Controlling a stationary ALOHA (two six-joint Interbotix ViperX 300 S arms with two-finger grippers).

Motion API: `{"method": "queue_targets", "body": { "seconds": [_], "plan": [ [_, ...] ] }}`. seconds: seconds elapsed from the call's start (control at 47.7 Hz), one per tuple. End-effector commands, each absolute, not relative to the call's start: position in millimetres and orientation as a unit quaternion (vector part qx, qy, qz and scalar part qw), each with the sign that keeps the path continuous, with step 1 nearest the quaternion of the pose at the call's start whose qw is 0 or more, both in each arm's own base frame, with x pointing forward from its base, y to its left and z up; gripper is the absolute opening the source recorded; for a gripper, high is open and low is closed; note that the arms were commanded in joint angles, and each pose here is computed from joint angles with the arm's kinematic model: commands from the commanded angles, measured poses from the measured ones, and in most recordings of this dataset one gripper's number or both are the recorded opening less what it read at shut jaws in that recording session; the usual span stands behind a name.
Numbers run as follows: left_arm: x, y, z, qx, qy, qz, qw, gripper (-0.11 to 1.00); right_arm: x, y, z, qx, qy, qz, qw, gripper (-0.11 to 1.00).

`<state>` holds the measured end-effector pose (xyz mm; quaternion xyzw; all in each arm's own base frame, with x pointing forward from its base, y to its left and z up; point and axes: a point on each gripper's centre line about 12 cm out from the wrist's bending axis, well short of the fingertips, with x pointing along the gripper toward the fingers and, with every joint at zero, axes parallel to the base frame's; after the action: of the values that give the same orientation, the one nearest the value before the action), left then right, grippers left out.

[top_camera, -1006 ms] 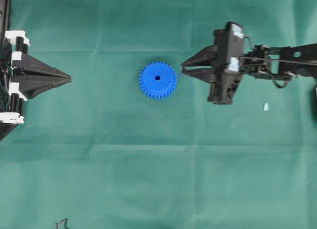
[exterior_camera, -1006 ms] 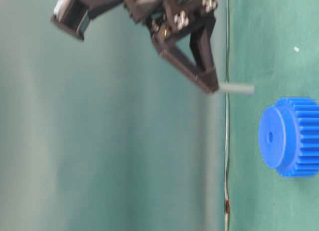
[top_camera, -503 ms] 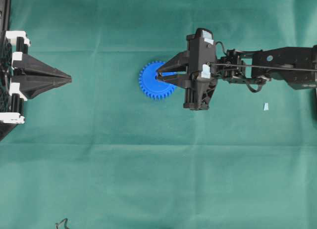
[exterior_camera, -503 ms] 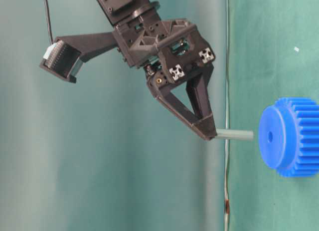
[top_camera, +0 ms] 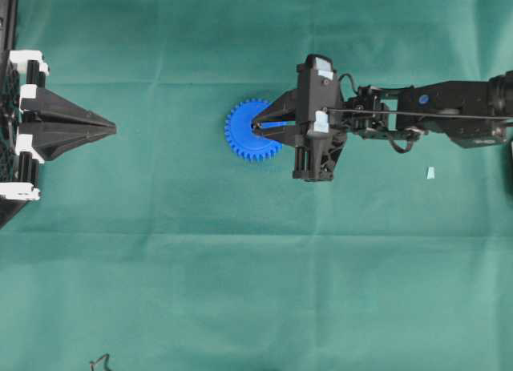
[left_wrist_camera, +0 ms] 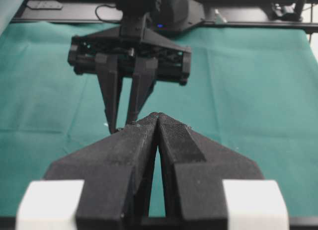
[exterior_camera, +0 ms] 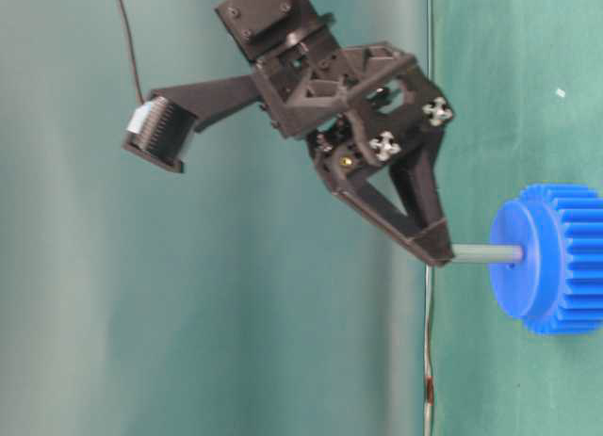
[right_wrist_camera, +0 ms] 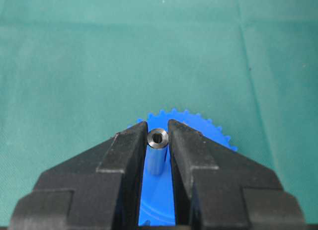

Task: Insert the shaft into the center hole of the gear.
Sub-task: 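Align and lower the shaft into the gear's center hole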

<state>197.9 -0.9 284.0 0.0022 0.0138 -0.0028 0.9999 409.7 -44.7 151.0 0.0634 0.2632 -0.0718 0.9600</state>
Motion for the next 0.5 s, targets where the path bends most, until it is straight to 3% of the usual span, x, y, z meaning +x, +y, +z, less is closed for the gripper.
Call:
{"method": "queue_targets", "body": {
  "seconds": [0.0,0.482],
  "plan": [
    [200.1,-0.7,293.8,0.003,0.002,-0.002,1.000,0.00,417.3,-45.7,161.9,0.062,0.240,-0.072,0.966,0.16],
    [200.3,-0.6,293.5,0.003,0.002,-0.002,1.000,0.00,416.7,-52.0,180.1,0.056,0.214,-0.076,0.972,0.16]
  ]
}}
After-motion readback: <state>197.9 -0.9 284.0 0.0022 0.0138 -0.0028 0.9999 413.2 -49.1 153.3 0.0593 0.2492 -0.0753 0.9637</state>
